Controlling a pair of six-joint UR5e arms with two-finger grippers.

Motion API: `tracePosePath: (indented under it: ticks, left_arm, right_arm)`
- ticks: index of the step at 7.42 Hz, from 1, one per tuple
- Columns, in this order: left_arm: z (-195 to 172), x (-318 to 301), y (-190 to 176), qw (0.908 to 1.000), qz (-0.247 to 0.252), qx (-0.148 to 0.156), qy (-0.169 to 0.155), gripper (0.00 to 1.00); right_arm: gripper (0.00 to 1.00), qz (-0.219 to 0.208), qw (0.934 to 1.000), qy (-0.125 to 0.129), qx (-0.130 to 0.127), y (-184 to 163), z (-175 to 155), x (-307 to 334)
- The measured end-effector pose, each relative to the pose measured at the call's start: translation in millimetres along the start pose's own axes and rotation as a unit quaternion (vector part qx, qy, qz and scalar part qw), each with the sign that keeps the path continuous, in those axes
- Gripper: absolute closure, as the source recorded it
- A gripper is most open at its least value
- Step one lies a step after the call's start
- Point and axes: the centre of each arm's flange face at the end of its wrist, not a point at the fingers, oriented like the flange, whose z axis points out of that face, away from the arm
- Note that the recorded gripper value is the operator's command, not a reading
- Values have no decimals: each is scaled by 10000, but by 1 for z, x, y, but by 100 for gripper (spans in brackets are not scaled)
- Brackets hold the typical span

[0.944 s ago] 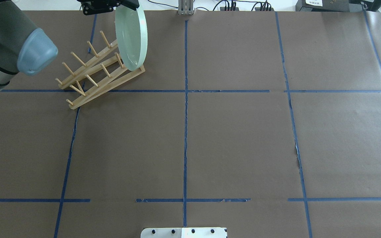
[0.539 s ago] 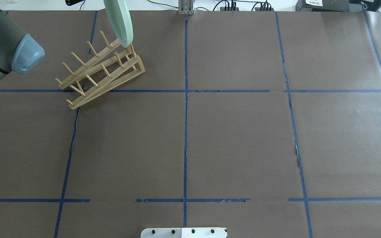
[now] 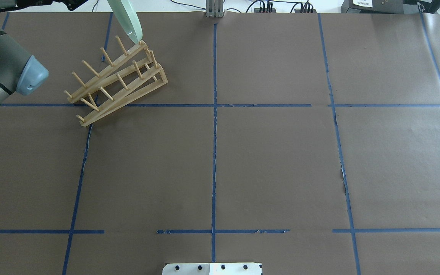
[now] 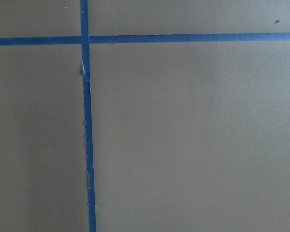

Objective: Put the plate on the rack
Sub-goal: 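Lower the upright plate into a slot of the wooden rack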

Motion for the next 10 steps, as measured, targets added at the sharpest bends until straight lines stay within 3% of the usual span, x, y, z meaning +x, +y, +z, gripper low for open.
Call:
tracePosePath:
  ticks: [4,10]
  left_arm:
    - [4,-25,-4,9999,-45,157,-6,100]
    - [32,-56,20,9996,-169,179,-158,100]
  right_arm:
    - [0,-2,10000,0,0,0,0,0]
    - [0,-5,10000,0,0,0,0,0]
